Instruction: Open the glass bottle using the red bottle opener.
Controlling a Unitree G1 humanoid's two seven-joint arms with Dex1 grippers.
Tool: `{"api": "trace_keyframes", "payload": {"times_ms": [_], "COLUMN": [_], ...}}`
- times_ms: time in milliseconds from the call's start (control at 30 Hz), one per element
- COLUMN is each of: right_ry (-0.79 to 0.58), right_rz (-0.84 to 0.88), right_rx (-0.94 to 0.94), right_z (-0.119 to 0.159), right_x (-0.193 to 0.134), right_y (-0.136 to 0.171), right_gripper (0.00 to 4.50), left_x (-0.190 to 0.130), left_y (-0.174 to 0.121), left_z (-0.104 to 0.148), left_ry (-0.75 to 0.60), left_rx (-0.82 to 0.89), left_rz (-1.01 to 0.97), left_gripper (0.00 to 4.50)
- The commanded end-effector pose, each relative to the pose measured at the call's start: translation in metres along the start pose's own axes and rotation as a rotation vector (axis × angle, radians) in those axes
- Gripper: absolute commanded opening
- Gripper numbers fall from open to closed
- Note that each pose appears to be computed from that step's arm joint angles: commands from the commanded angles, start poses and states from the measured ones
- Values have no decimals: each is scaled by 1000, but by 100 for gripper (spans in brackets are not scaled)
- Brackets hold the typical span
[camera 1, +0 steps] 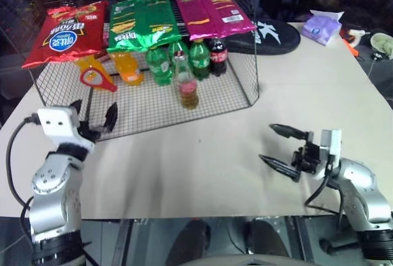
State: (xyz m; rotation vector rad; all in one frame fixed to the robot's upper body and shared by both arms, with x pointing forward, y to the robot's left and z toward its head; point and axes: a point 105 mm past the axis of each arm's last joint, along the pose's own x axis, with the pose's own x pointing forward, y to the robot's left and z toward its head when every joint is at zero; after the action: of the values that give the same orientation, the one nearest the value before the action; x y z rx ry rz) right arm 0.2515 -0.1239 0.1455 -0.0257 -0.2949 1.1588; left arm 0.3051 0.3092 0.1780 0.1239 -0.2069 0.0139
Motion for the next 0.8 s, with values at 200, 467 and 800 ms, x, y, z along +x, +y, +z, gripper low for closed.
{"api": "trace_keyframes", "payload": {"times_ms": [200,467,800], "right_ry": [-72,-44,-58], "right_rz": [-13,-67,-61], "right_rx": [-57,-72,-74], "right_z": [25,22,22], "right_x": [22,14,14], "right_y": [-2,-6,-7], "right_gripper": [446,450,450], "left_x": [37,54,53], "left_y": [27,24,20], "left_z": [19,29,13], "left_ry": [-35,-94,-43], "left_rx": [41,-7,-51], "left_rz": [-25,-68,-94], "left_gripper": [450,361,4]}}
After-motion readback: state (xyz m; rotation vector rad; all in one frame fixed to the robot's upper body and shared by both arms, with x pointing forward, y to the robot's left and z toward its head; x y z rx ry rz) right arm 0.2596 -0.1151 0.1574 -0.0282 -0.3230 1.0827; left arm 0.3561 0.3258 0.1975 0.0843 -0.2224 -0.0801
